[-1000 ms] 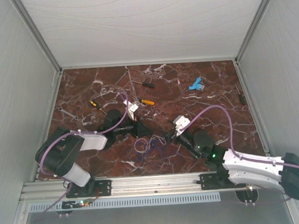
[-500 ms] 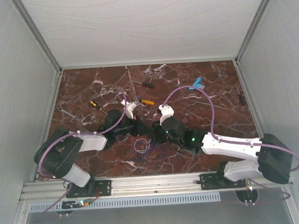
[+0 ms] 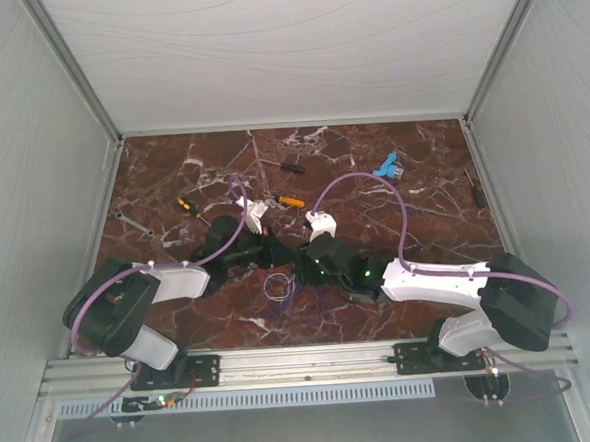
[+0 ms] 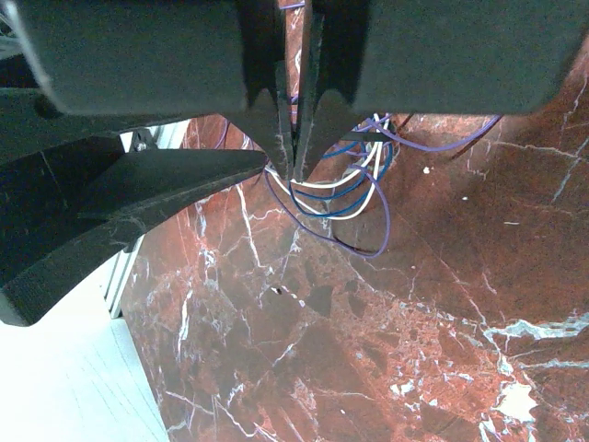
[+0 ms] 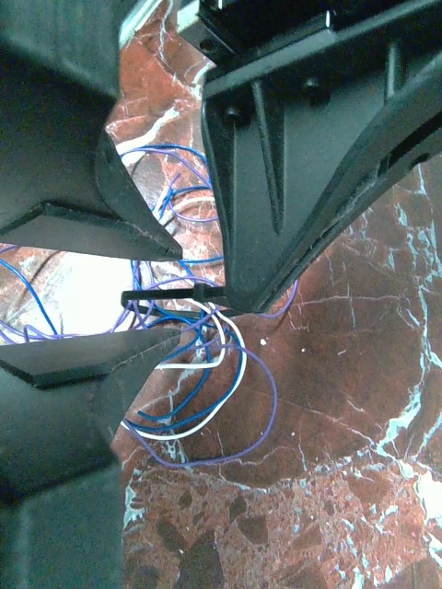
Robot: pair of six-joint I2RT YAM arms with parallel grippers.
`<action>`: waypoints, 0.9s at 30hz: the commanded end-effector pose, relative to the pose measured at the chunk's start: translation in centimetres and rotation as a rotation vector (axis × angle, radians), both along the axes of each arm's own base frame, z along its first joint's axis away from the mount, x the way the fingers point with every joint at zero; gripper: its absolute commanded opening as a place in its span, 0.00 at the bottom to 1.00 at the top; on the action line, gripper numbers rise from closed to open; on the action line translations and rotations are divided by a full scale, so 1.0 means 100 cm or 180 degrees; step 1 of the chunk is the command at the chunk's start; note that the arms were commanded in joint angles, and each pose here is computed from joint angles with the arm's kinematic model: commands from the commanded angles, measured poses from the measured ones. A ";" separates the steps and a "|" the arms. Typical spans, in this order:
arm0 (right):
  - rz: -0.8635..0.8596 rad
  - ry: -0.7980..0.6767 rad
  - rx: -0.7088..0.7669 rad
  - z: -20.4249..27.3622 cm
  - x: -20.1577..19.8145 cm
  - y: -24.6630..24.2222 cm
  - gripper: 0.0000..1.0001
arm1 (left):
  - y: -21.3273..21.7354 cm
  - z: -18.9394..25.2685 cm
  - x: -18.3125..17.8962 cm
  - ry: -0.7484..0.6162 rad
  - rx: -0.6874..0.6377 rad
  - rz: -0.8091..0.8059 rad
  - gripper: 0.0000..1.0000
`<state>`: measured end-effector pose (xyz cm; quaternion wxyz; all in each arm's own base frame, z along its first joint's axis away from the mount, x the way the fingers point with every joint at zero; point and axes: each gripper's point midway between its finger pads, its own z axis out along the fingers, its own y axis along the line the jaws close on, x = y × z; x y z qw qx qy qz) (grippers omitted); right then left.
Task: Zip-tie the wires
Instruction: Tie the cable at the center of the board.
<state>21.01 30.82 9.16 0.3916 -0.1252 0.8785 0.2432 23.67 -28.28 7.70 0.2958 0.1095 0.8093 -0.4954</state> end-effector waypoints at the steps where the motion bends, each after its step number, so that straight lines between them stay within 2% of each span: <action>1: -0.0105 -0.0225 0.0105 0.015 0.016 0.011 0.32 | -0.008 0.020 0.009 -0.0150 -0.0116 -0.0008 0.00; 19: -0.0107 -0.0377 0.0056 0.009 0.029 0.022 0.21 | -0.010 0.021 0.009 -0.0145 -0.0124 -0.0051 0.00; 27: -0.0110 -0.0377 0.0035 0.007 0.030 0.021 0.12 | -0.010 0.021 0.009 -0.0141 -0.0122 -0.0056 0.00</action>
